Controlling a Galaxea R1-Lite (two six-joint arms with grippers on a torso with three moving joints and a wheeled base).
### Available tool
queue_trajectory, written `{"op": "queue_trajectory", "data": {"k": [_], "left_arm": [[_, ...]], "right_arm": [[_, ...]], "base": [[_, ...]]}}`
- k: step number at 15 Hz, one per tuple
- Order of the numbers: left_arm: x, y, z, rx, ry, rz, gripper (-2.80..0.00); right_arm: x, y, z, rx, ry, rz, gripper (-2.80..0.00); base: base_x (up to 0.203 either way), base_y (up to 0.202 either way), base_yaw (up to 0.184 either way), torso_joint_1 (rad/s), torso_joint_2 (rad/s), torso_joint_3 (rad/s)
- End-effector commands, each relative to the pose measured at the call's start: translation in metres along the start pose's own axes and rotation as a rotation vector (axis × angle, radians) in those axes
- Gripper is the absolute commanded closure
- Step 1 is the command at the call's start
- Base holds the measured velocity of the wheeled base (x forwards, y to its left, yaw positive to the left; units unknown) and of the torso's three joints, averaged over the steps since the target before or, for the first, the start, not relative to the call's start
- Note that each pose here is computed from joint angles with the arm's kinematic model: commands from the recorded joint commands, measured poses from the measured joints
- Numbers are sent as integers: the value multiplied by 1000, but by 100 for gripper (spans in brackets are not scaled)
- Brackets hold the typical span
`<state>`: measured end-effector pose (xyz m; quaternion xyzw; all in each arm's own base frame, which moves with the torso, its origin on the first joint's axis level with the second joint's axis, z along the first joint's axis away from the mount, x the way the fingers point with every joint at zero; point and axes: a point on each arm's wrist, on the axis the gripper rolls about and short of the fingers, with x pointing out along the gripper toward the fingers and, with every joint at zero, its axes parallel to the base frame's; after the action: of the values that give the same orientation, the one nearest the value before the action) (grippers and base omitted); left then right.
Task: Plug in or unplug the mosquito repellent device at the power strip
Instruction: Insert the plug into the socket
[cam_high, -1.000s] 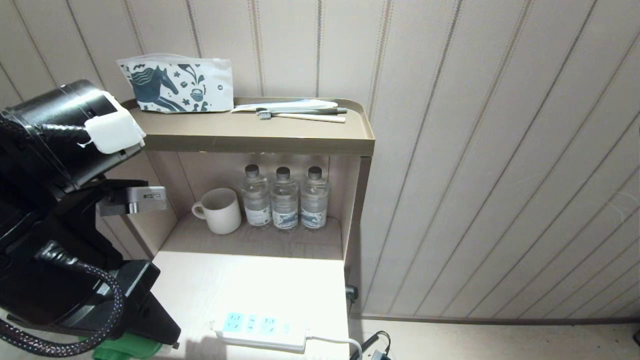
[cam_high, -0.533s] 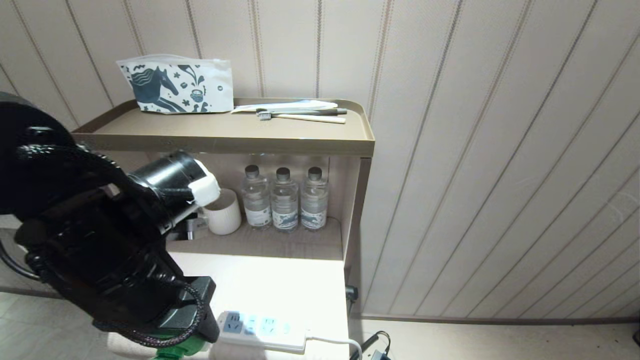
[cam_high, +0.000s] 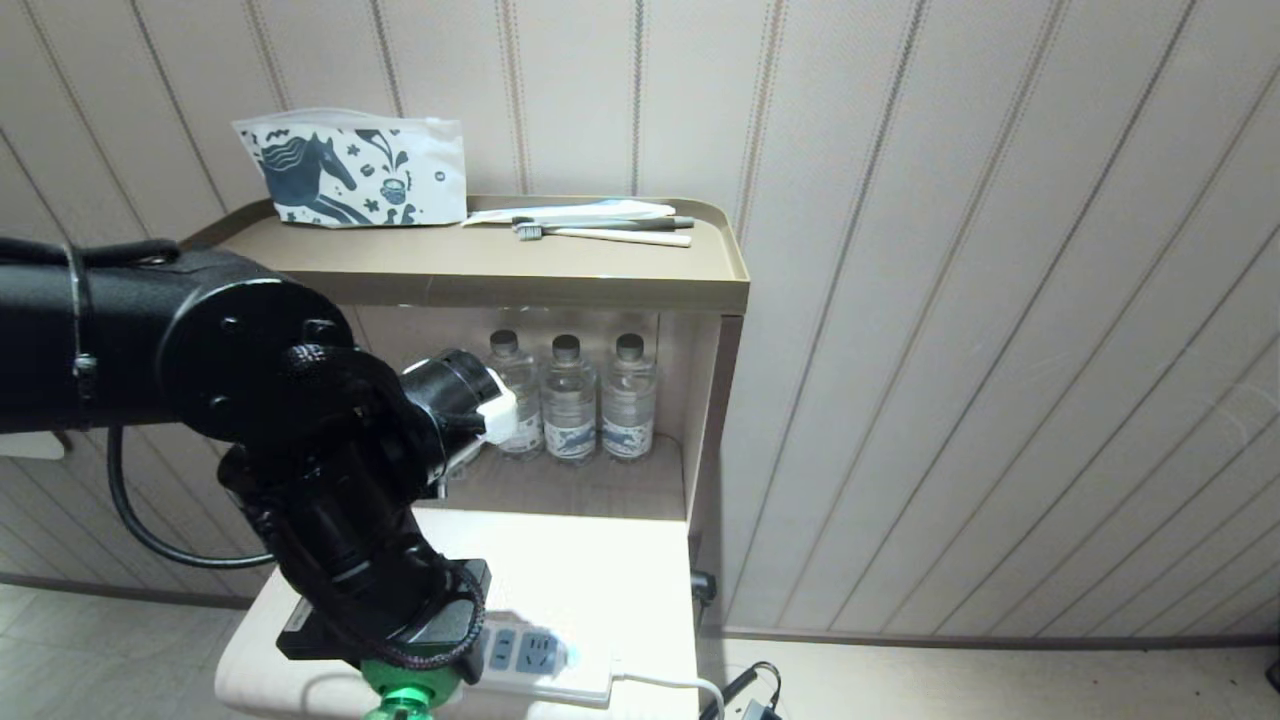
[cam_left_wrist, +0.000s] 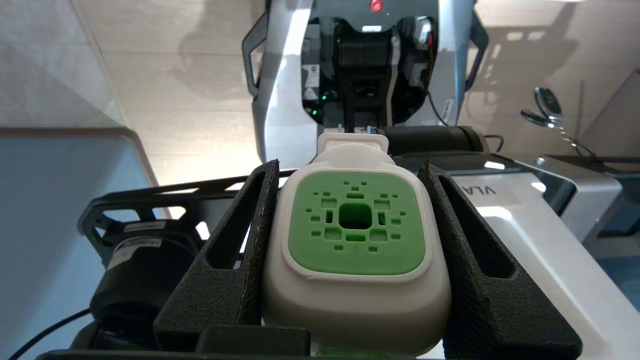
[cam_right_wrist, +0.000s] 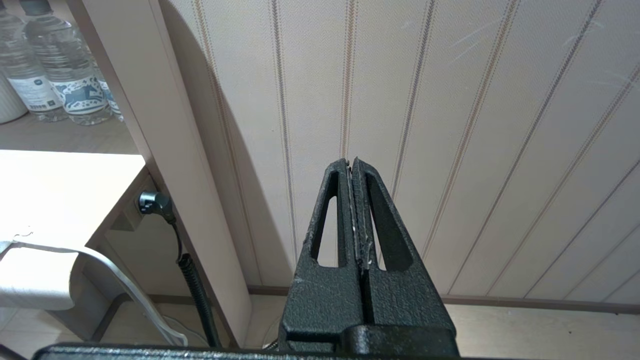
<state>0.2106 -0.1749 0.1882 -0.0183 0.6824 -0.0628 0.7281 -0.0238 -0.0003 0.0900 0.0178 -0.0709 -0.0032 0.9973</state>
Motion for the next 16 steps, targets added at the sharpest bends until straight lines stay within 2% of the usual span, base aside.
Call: {"op": "queue_trajectory", "data": {"k": [1,4,6,10,13,16], "left_arm": [[15,-3,5,-10,40,29,0],[27,-6,11,-29,22,32,0],[35,-5,16,-38,-9,63,0],[50,6,31,-94,-25,86,0],[62,3,38,-97,-29,98,0],[66,-1,46,-99,-59,78,0]], "right_arm": [[0,0,0,1,-1,1,0],[0,0,0,0,-1,0,0],[0,0,0,0,-1,0,0],[0,0,0,0,-1,0,0],[0,0,0,0,-1,0,0],[0,0,0,0,-1,0,0]], "base": [[0,0,0,0,0,0],[0,0,0,0,0,0],[0,0,0,0,0,0],[0,0,0,0,0,0],[0,0,0,0,0,0],[0,0,0,0,0,0]]}}
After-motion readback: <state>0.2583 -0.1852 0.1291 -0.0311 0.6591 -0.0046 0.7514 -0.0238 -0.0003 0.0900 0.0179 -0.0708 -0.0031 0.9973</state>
